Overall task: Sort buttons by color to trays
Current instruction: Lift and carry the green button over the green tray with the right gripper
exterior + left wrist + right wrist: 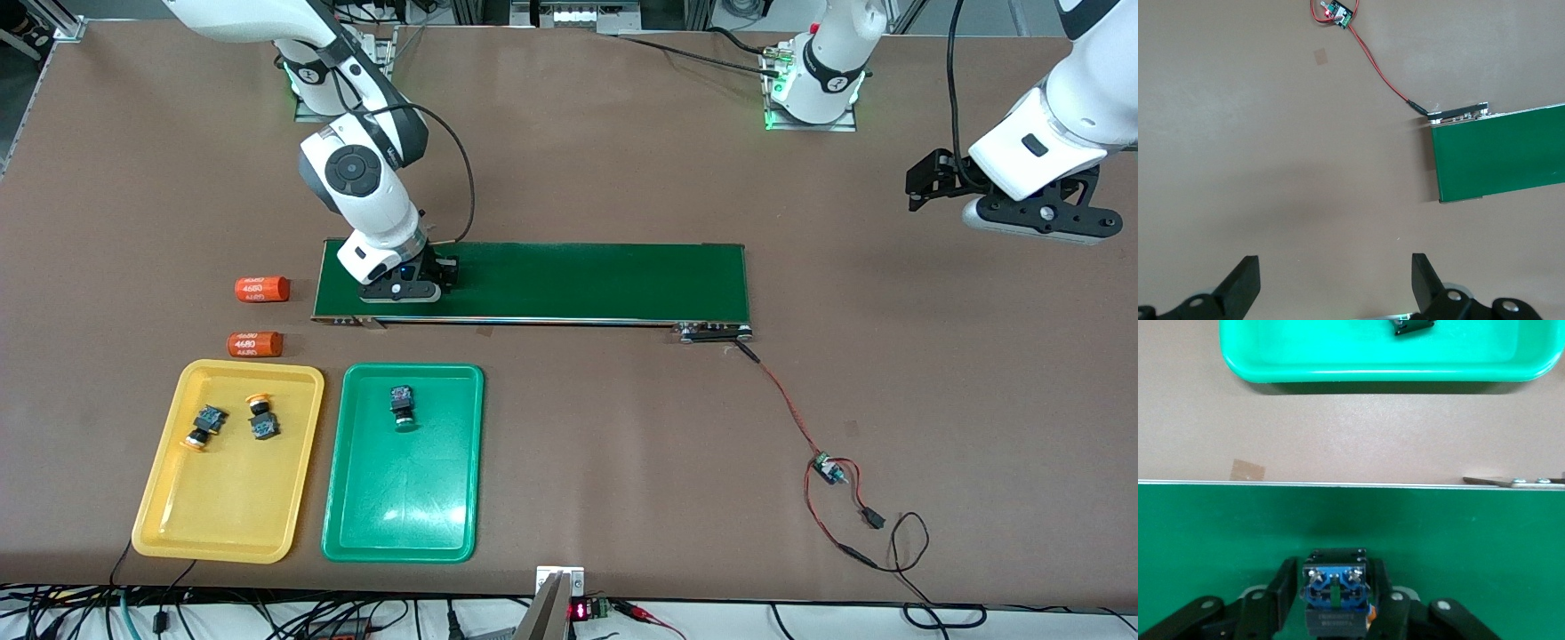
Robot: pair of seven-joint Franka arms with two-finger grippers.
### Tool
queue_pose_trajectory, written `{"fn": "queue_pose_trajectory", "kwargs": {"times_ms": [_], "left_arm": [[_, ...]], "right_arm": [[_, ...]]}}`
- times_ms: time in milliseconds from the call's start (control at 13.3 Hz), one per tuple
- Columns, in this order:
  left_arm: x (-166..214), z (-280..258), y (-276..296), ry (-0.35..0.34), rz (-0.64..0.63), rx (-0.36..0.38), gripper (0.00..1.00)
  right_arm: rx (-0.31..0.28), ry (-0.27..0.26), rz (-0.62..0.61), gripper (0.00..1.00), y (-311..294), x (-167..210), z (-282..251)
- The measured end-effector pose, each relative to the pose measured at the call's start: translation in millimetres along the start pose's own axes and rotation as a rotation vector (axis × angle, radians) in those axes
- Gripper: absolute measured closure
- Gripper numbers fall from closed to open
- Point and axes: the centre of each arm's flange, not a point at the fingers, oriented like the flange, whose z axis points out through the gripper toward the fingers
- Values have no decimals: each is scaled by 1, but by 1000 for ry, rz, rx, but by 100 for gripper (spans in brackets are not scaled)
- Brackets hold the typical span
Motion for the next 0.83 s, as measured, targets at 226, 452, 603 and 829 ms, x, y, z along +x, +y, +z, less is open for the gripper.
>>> {"fn": "queue_pose_trajectory", "kwargs": {"times_ms": [226,452,603,829], "left_arm": [[0,0,0,0,0,0,0],[0,0,0,0,0,0,0],[0,0,0,0,0,0,0],[0,0,0,0,0,0,0]], "right_arm": [[-3,6,12,59,6,6,-1],[-17,23,32,59,15,26,-17],[-53,14,36,59,17,42,-40],[-102,25,-4,59,16,80,-106]]}}
